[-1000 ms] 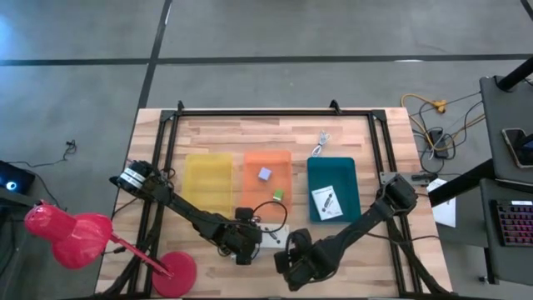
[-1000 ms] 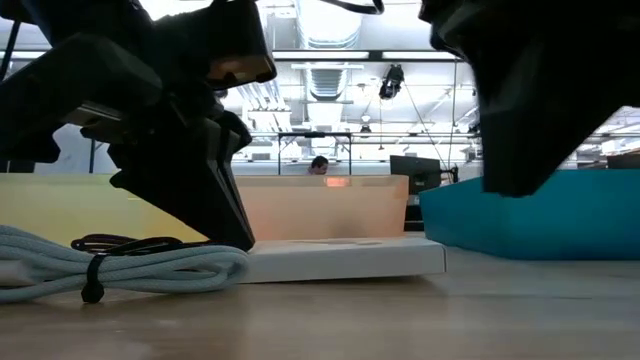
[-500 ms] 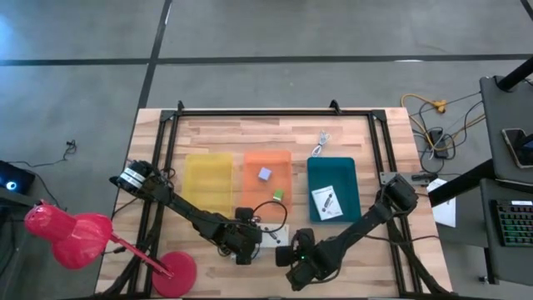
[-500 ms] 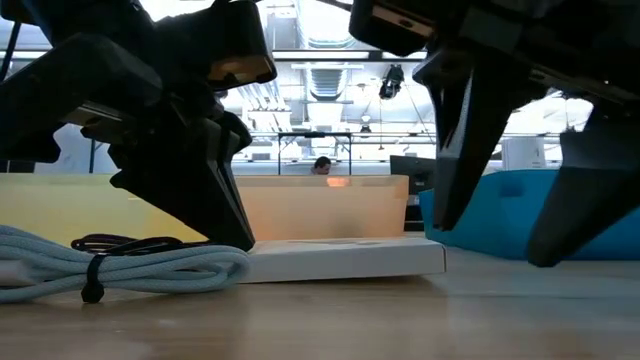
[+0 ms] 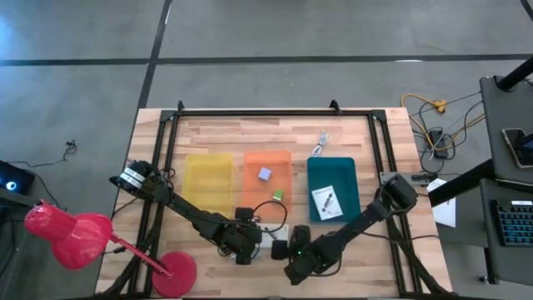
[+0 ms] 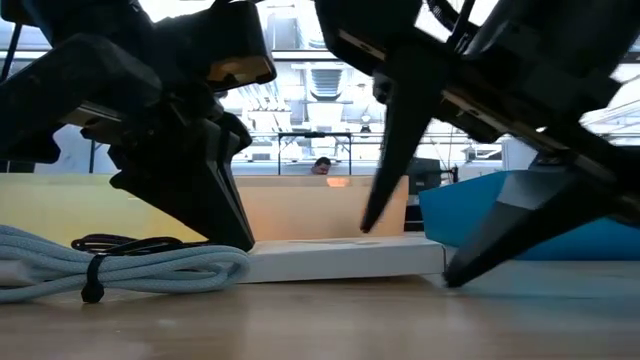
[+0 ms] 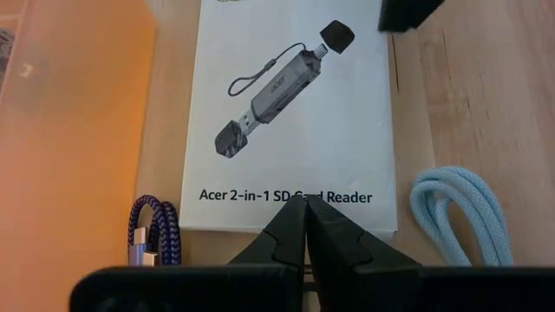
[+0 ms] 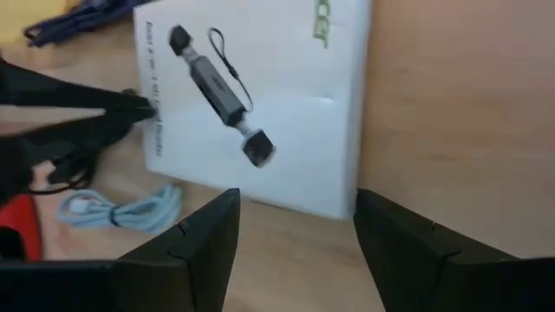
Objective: Pick and place items into bin
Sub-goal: Put the white card reader box into the blue bin
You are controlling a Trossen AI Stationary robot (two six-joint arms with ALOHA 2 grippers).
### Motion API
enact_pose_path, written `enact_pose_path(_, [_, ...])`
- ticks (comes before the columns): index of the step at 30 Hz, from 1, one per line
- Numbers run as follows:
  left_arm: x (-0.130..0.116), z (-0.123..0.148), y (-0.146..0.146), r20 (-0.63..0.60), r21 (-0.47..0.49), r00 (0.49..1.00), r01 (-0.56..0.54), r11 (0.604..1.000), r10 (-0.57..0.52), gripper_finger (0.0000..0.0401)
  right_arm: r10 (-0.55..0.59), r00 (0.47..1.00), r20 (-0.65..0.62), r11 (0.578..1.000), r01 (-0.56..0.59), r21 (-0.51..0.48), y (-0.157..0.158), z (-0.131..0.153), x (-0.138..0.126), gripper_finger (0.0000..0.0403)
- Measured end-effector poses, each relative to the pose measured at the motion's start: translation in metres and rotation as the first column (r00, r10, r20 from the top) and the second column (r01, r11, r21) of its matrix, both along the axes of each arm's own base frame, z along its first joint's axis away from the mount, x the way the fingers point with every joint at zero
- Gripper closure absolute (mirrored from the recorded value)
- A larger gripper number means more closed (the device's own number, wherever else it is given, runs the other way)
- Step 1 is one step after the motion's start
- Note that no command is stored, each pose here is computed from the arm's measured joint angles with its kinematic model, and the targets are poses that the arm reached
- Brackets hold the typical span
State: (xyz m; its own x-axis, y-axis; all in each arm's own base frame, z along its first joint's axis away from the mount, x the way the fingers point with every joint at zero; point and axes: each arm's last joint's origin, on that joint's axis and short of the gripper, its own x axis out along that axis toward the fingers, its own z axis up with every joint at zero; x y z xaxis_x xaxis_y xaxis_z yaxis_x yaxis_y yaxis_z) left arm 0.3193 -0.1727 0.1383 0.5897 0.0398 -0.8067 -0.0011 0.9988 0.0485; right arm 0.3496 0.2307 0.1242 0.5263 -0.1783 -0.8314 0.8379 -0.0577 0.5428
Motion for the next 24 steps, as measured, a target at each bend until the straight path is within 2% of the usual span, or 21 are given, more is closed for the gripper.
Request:
enact_pose_path(8, [0.0,0.0,0.0,-0.002,0.002,1.0,0.0,1.0,0.0,0.0401,-0.017,1.0,0.003,1.0,0.017,-0.019,-0.011,-0.007,0.001,0.0188])
enact_pose_path(13, [0.0,0.0,0.0,0.007,-0.003,1.0,0.0,1.0,0.0,0.0401,-0.003,1.0,0.014,0.997,0.004,-0.082,-0.017,-0.007,0.004,0.0198])
enact_pose_path(17, [0.0,0.0,0.0,0.005,-0.003,1.0,0.002,1.0,-0.002,0.0401,0.019,1.0,0.004,0.991,-0.018,-0.13,-0.02,-0.007,0.006,0.0239])
enact_pose_path(24, [0.001,0.0,-0.001,0.012,-0.019,1.0,0.009,1.0,-0.009,0.0401,0.014,1.0,0.011,0.99,-0.012,-0.141,-0.02,-0.008,0.007,0.0334])
